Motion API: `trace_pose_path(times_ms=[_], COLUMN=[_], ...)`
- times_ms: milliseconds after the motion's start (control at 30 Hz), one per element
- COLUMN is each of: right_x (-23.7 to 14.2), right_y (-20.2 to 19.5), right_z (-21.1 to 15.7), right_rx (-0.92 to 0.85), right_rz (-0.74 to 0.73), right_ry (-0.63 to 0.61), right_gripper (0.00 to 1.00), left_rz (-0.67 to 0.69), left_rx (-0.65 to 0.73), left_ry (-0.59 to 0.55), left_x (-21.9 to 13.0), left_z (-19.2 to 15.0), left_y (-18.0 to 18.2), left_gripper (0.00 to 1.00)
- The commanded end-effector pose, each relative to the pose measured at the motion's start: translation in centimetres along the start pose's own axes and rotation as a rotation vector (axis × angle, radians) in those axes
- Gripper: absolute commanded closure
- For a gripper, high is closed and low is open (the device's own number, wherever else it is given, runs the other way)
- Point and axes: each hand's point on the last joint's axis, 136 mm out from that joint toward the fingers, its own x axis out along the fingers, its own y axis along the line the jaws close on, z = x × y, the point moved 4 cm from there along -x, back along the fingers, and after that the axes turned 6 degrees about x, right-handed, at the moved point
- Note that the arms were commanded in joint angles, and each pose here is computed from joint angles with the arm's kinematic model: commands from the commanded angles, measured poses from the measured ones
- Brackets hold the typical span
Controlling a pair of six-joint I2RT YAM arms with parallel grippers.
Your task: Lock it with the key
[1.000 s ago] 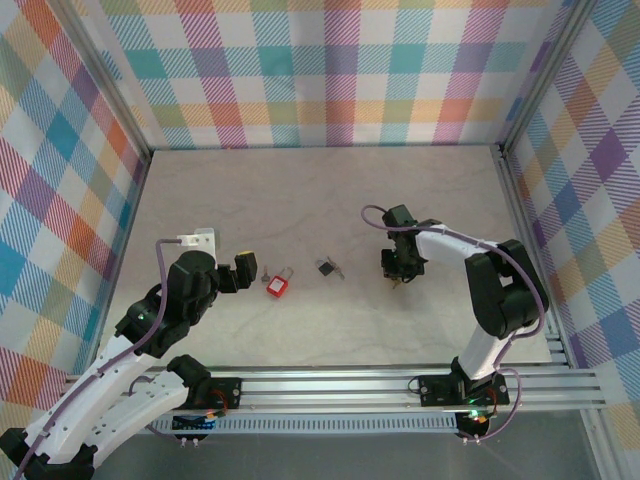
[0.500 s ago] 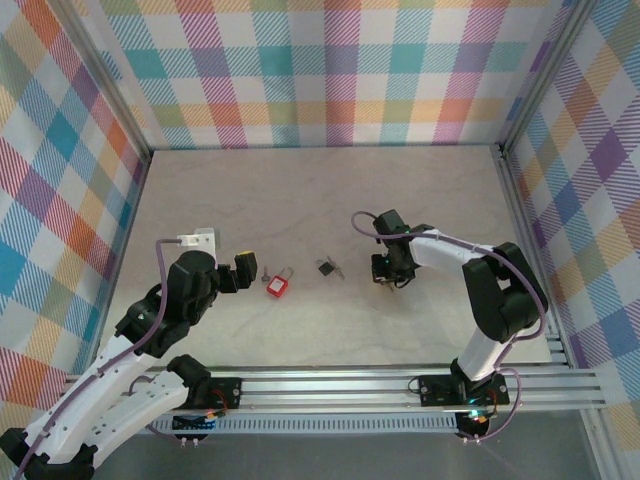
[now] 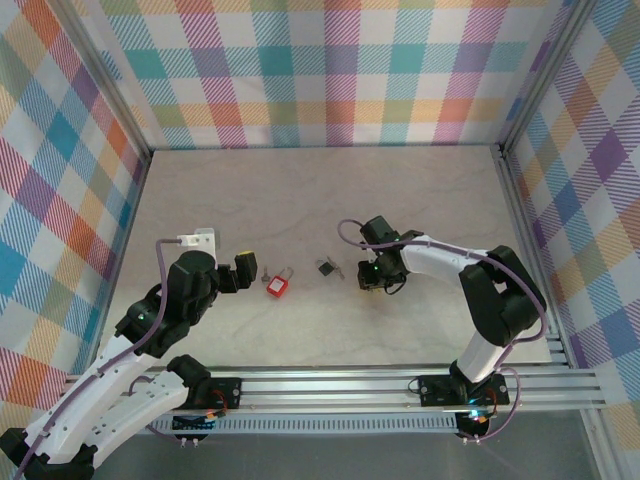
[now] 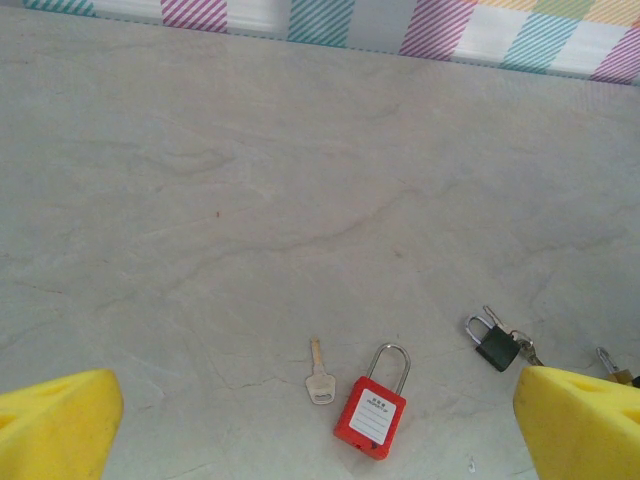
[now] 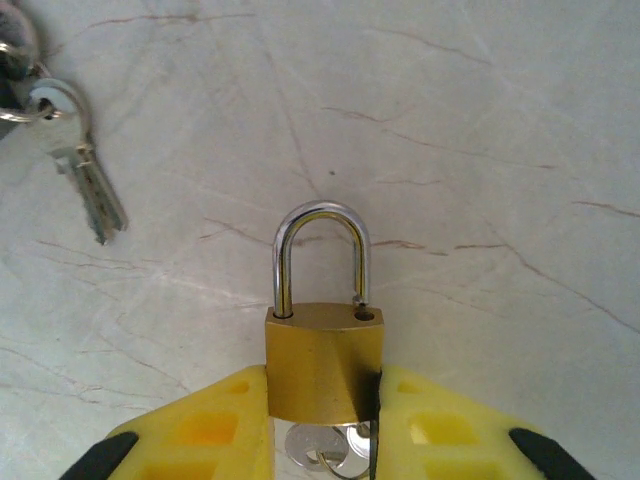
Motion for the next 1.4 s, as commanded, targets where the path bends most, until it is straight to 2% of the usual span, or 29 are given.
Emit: trace_pose_path(times_ms=[0,800,1200,1367], right_x=[-0.8,-1.3,-3.2,-4.0], right_y=[0.9,1.9,3.7,4.4], right_z=[0.1,-0.3,-0.6,-0.8], right_rx=[-0.038,-0.042,-0.107,-0.139], right_rz=[0.042,0.129,0.229,0.263], right_ry=[-0.030,-0.038,-0.104,-0.128], right_gripper=[0.76,0.76,0.76,0.76], left_rz=[-0.018,-0.026,-0.048,-0.077], left_rx=[0.008,0.011,0.010,-0.040], left_ry=[-0.008,0.002,0.060,0.088], left_x=[-0.1,0.0,0.6,0.5], left_z=[0.3,0.2,0.4,1.1], left_y=[-0.3,-0.4,-1.4,-2.1], left_gripper=[0.00,0.00,0.00,0.00])
